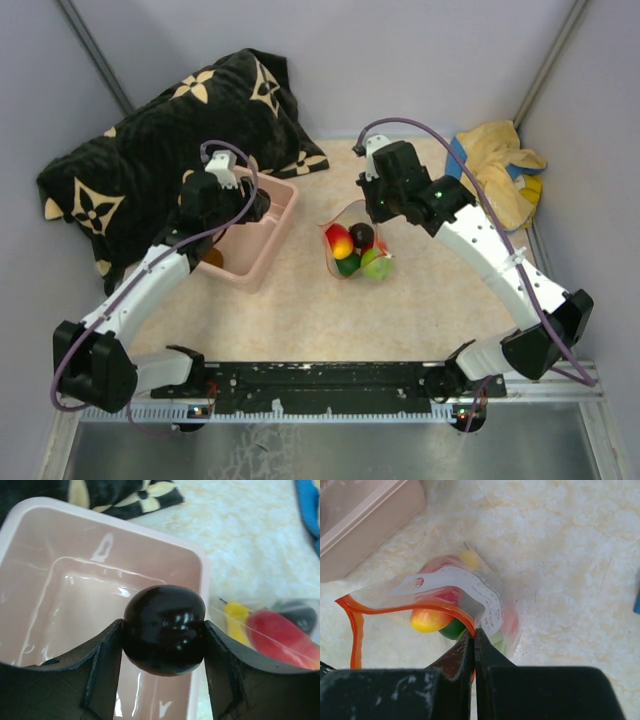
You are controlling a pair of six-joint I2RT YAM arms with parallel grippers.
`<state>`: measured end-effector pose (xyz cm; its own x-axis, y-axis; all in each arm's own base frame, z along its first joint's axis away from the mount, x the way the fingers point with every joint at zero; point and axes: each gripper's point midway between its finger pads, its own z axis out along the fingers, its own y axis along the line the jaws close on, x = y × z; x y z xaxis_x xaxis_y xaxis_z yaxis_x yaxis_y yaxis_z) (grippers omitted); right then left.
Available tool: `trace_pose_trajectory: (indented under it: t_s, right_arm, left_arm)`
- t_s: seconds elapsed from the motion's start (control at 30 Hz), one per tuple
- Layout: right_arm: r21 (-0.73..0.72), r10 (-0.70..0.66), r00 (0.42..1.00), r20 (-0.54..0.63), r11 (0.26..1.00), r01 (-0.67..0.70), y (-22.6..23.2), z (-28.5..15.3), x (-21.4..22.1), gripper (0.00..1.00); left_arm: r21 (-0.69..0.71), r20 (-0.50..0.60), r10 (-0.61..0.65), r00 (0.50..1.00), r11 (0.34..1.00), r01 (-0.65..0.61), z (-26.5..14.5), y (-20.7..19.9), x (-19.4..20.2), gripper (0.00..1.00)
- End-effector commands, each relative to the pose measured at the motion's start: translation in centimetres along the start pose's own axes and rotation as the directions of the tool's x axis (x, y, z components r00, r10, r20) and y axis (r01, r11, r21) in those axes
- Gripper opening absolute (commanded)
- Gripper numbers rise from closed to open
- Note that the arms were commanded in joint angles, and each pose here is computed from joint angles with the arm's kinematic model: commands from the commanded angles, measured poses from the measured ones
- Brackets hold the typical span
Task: Place the food in the zip-top bag and seal the zipper
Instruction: Place the fake fruit in the zipper food storage bag.
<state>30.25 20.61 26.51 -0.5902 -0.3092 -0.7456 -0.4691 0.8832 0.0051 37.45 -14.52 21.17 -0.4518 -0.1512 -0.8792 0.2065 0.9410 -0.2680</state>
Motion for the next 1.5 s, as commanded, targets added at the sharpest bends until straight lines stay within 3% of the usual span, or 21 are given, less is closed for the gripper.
trace_pose_trajectory:
  t_s: [0.0, 0.3, 0.63, 1.0, 1.3, 1.47]
  right_arm:
    - [0.005, -0.004, 0.994, 0.105, 1.0, 0.003, -0.3, -1.3, -3.5, 0.0]
    - [-0.01, 0.005, 0.995, 0.103, 1.0, -0.004, 0.0, -0.9, -3.4, 0.0]
    - [-0.023, 0.02, 0.995, 0.096, 1.0, -0.018, 0.3, -0.4, -3.4, 0.0]
    - [-0.036, 0.034, 0.995, 0.096, 0.999, -0.031, 0.6, -0.4, -3.4, 0.0]
    - [-0.038, 0.037, 0.995, 0.093, 0.999, -0.033, 0.6, -0.2, -3.2, 0.0]
    - [-0.042, 0.037, 0.995, 0.098, 0.999, -0.033, 0.7, -0.3, -3.4, 0.0]
  left_arm:
    - [0.218, 0.011, 0.064, 0.998, 0.974, -0.065, -2.4, -4.0, -0.3, 0.45]
    - [0.475, 0.126, 0.114, 0.985, 0.865, -0.161, -7.1, -10.9, -1.9, 0.44]
    - [0.632, 0.232, 0.15, 0.961, 0.728, -0.266, -10.1, -19.2, -1.3, 0.44]
    - [0.624, 0.261, 0.285, 0.922, 0.679, -0.387, -6.5, -23.4, 1.8, 0.45]
    - [0.591, 0.27, 0.394, 0.878, 0.653, -0.474, -3.8, -25.6, 4.3, 0.52]
    - [0.538, 0.242, 0.443, 0.863, 0.679, -0.499, -2.1, -25.1, 5.1, 0.57]
